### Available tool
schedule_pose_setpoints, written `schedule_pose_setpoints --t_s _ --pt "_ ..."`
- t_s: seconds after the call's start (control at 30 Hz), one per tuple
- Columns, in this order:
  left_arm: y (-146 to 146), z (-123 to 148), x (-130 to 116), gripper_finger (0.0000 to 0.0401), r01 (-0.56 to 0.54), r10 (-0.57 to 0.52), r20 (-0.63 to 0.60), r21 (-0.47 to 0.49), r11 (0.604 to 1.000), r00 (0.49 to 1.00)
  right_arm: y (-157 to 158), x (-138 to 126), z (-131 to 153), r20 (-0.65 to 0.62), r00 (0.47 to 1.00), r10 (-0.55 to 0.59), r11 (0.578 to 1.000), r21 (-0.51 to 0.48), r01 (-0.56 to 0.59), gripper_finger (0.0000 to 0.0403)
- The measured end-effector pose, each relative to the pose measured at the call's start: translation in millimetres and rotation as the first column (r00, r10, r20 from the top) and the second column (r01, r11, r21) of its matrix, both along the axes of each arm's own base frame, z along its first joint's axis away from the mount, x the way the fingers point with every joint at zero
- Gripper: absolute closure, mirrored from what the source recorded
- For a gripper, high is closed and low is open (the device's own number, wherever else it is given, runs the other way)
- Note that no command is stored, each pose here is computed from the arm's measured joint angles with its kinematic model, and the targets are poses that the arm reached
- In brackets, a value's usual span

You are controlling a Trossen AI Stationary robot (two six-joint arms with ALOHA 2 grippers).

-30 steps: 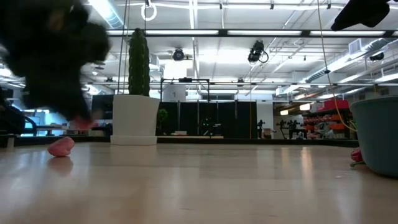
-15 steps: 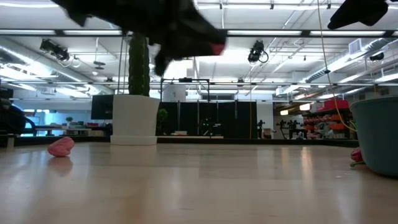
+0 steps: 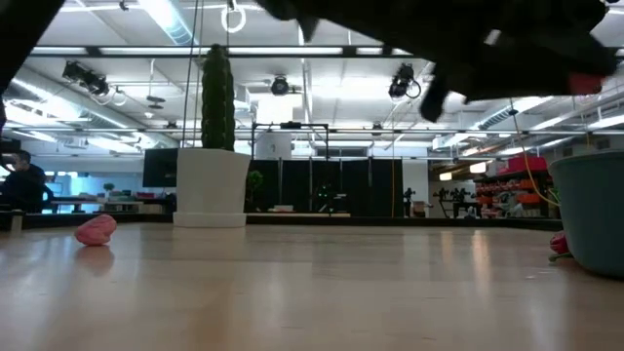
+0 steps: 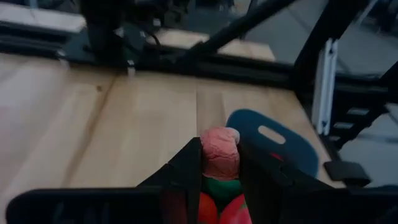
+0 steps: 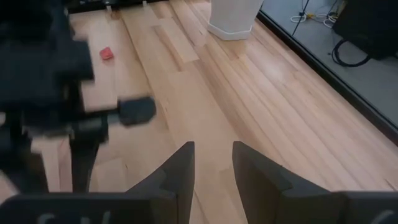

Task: Pick and placing Produce into tupperware
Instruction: Put the peach into the bin

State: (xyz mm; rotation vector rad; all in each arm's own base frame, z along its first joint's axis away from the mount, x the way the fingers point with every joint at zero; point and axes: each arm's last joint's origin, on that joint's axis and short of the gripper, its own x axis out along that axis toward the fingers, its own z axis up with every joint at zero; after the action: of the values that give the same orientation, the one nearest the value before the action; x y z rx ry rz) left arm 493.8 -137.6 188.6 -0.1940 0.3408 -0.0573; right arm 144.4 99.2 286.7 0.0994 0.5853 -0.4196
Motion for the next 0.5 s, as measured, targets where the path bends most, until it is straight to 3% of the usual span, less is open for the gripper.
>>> schedule_pose_setpoints --t_s 0.17,0.3,0.5 --pt "-8 -10 26 0.0300 0.020 -0.011 -0.119 0.073 0.997 0.993 0 0 0 -0.001 1.000 0.000 1.000 -0.001 0.000 0.0286" --pt "-10 -26 30 0.0281 0.038 -0.011 -0.234 0.112 0.993 0.972 0 0 0 -0.001 1.000 0.000 1.000 0.000 0.000 0.0286" --pt "-10 -30 29 0.0236 0.033 -0.001 -0.264 0.117 0.993 0.965 0 0 0 -0.004 1.000 0.001 1.000 -0.002 -0.001 0.0286"
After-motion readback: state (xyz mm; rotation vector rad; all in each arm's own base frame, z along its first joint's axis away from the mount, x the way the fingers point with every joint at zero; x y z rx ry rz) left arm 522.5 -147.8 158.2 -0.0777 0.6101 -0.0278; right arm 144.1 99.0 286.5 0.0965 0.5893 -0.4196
